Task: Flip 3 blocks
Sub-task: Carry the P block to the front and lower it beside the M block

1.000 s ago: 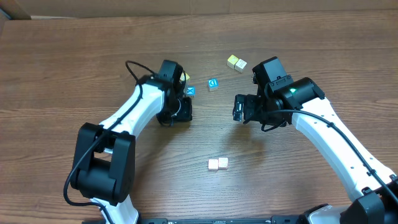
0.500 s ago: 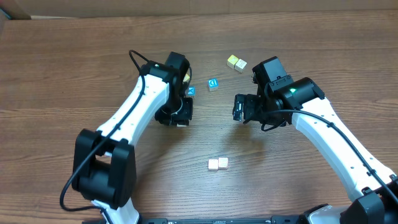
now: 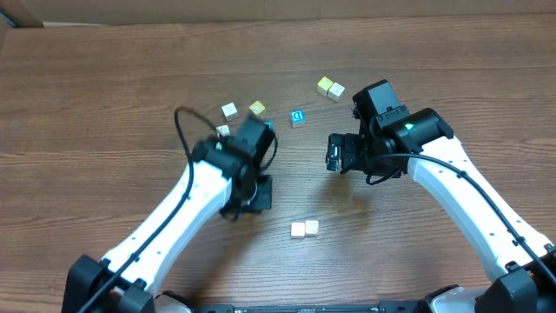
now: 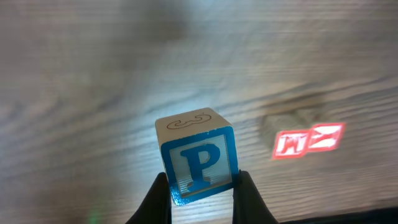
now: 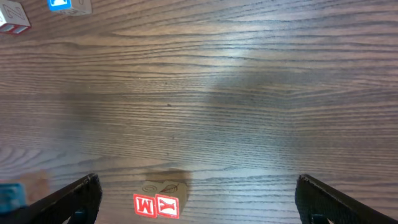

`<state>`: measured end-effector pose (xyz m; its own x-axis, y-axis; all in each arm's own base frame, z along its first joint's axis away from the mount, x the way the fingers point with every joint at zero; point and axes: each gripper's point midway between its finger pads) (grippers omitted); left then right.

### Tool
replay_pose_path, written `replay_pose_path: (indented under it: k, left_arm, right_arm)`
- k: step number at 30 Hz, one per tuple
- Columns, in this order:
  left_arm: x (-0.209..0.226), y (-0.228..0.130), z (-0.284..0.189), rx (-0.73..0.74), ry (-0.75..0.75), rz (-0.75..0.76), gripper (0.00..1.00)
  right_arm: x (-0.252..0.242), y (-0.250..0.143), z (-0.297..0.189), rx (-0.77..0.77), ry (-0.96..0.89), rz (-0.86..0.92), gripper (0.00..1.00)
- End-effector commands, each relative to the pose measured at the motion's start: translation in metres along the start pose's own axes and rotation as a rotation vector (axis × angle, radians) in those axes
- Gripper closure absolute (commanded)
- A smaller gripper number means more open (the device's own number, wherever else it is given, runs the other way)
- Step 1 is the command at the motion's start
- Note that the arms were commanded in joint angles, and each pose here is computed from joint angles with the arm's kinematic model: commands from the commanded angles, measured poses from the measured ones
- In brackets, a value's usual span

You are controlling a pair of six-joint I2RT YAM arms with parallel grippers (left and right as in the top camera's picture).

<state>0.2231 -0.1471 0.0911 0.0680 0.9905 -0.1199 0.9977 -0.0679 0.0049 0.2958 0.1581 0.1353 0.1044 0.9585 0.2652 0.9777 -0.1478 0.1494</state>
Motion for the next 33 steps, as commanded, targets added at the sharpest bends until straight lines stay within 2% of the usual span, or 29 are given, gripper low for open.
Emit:
replay_pose_path:
  k: [1, 6, 12, 24, 33]
  left_arm:
    - [-0.001, -0.026, 0.017, 0.024, -0.041, -0.101, 0.96]
    - [-0.017, -0.048, 0.046, 0.041, -0.134, -0.124, 0.96]
    - [-0.031, -0.06, 0.066, 0.024, -0.157, -0.091, 0.96]
    - [-0.034, -0.042, 0.066, -0.062, -0.158, -0.07, 0.96]
    - [-0.034, -0.042, 0.075, -0.06, -0.155, -0.043, 0.96]
  right_arm:
    - [0.007, 0.008, -0.014, -0.046, 0.024, -0.016, 0.0]
    - [0.007, 0.008, -0.014, -0.046, 0.024, -0.016, 0.0]
    - [0.007, 0.007, -0.014, -0.044, 0.023, -0.016, 0.0]
    - [0.007, 0.006, -0.014, -0.037, 0.027, -0.015, 0.0]
    - [0.007, 0.006, -0.014, -0.037, 0.027, -0.015, 0.0]
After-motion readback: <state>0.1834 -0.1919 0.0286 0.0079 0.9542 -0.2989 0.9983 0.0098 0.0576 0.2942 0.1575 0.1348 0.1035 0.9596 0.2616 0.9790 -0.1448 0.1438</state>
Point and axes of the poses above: each gripper's point midway between its finger pads, its own z axis out along the fingers, its own x axis along the line the jaws close on, y = z × x, and after that the axes turned 4 degrees about z, right-handed
